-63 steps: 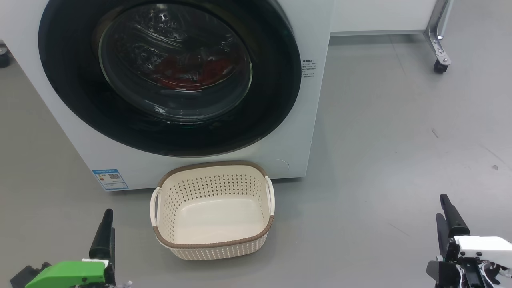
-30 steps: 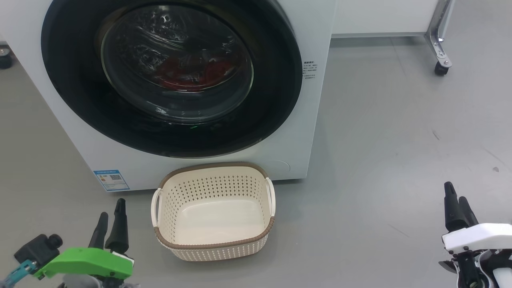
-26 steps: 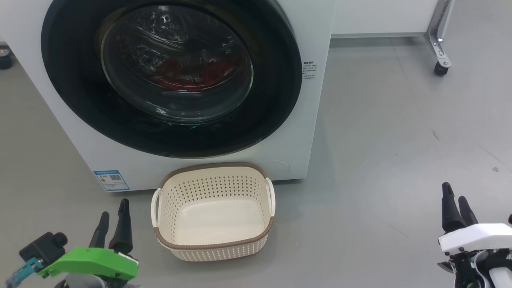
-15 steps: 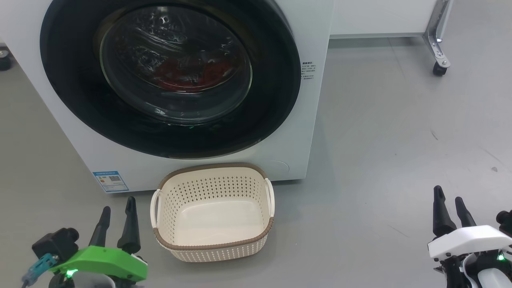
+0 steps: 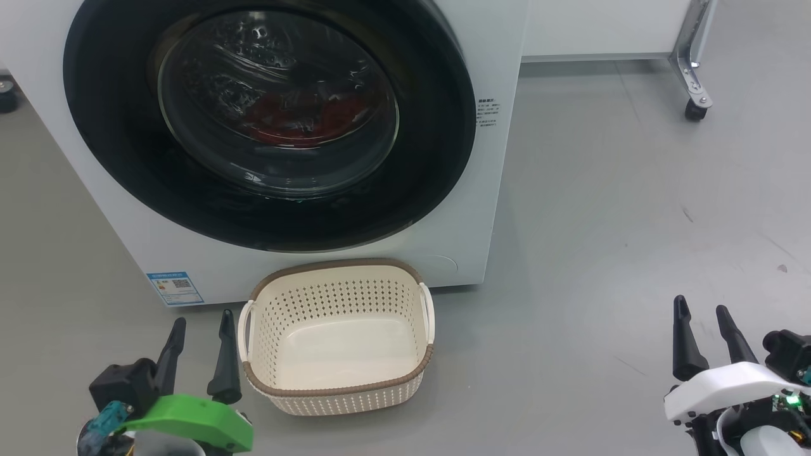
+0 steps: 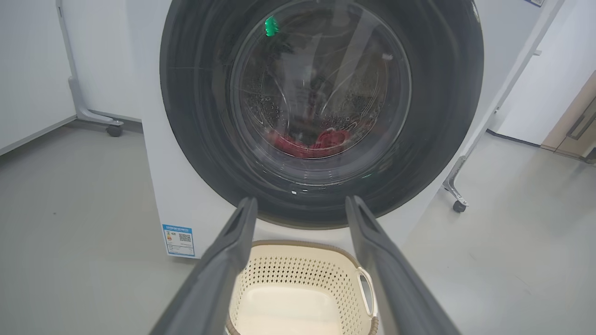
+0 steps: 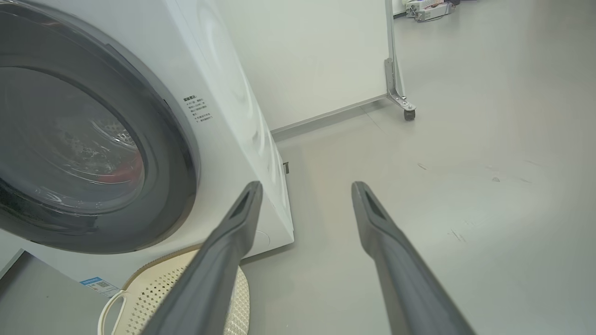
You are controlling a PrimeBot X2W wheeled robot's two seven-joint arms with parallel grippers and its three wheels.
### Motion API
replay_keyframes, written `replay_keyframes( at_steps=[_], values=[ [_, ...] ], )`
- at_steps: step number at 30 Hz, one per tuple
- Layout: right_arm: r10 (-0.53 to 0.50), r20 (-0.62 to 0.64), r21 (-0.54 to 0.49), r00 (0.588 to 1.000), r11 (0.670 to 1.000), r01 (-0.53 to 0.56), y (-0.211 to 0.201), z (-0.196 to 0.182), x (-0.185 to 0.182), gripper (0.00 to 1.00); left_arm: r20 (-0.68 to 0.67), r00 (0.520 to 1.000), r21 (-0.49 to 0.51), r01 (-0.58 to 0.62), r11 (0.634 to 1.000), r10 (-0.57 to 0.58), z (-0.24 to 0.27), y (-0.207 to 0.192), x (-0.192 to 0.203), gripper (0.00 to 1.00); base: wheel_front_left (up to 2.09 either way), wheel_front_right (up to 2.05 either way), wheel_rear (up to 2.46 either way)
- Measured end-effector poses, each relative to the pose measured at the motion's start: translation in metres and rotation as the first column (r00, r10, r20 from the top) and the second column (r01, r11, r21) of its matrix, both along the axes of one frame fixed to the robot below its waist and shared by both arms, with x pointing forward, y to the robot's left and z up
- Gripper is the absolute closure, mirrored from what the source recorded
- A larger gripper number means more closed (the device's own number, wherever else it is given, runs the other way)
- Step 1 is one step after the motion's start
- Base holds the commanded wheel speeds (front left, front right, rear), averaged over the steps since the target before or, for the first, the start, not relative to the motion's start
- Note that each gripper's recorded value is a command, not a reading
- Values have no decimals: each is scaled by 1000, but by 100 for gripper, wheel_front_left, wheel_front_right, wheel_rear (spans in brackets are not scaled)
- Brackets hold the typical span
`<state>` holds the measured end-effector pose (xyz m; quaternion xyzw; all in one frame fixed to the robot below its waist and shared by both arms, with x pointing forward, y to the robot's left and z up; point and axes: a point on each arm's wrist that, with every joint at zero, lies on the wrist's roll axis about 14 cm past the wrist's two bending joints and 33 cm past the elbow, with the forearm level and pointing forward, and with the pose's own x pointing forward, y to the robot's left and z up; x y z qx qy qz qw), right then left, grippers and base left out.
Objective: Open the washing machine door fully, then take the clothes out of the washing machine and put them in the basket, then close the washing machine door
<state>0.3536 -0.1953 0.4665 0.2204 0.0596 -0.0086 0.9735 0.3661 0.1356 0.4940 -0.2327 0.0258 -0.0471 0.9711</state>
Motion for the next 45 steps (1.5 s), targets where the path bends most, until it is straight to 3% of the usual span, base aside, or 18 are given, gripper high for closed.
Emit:
replay_keyframes(
  at_steps=[19,45],
  values=[
    [68,62,-223,996,973,-52,13,10,-3,0,94,995,219,12,976,-34,10,-12,-4,0,0,0,0],
    [55,55,-215,997,976,-42,13,6,-5,0,69,998,208,0,978,-15,2,-12,-4,0,0,0,0]
  ],
)
